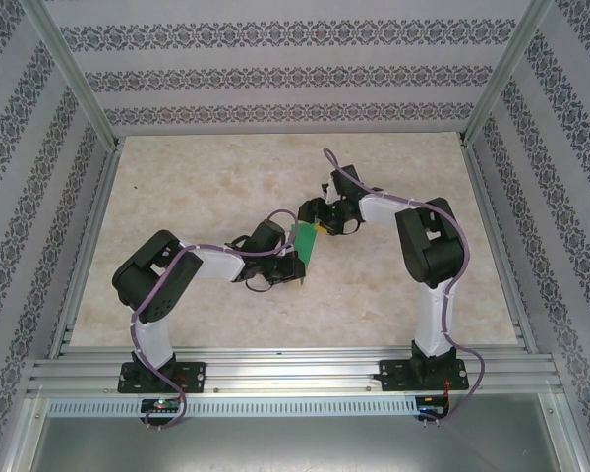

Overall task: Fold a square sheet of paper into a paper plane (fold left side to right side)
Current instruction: Fold the wing for the fifth time at the center of the table.

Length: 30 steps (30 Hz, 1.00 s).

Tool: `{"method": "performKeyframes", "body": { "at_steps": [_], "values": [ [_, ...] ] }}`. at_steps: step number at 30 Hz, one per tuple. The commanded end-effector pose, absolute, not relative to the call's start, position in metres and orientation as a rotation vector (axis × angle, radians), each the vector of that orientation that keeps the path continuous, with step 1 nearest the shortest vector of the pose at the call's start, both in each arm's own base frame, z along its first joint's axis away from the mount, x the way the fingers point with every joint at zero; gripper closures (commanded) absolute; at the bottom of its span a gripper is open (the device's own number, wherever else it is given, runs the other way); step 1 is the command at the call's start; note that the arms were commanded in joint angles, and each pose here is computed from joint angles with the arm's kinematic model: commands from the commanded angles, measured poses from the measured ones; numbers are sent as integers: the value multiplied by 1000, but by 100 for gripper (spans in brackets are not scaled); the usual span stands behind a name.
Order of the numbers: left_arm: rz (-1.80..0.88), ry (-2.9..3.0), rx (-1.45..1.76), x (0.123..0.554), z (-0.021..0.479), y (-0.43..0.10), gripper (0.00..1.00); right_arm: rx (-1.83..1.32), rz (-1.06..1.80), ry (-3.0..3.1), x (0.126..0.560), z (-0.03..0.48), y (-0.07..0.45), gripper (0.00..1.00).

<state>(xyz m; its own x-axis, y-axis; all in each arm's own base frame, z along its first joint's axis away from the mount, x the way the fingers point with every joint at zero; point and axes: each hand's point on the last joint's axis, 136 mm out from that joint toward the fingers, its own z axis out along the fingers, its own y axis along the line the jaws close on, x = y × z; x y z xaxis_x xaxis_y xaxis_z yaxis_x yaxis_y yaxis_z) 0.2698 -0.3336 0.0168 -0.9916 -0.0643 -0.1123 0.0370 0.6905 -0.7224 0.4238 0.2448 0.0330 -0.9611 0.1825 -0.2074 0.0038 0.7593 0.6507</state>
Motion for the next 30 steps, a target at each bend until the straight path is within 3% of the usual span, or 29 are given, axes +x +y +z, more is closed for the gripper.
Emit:
{"method": "performKeyframes", "body": {
  "at_steps": [1, 8, 10, 17, 23, 30],
  "values": [
    [-1003, 3055, -80, 220, -38, -302, 93, 305, 699, 2573, 467, 15, 177, 31],
    [-1010, 3043, -73, 221, -36, -303, 93, 258, 738, 2509, 457, 44, 176, 29],
    [-1013, 3036, -68, 222, -34, -304, 93, 231, 783, 2506, 447, 51, 182, 33],
    [-1021, 3025, -49, 223, -31, -307, 93, 118, 941, 2530, 394, 65, 219, 58],
    [-1021, 3024, -44, 224, -29, -307, 93, 92, 1025, 2563, 365, 58, 246, 67],
    [-1015, 3039, -5, 220, -27, -309, 93, 72, 1033, 2635, 363, 30, 268, 68]
  ]
}}
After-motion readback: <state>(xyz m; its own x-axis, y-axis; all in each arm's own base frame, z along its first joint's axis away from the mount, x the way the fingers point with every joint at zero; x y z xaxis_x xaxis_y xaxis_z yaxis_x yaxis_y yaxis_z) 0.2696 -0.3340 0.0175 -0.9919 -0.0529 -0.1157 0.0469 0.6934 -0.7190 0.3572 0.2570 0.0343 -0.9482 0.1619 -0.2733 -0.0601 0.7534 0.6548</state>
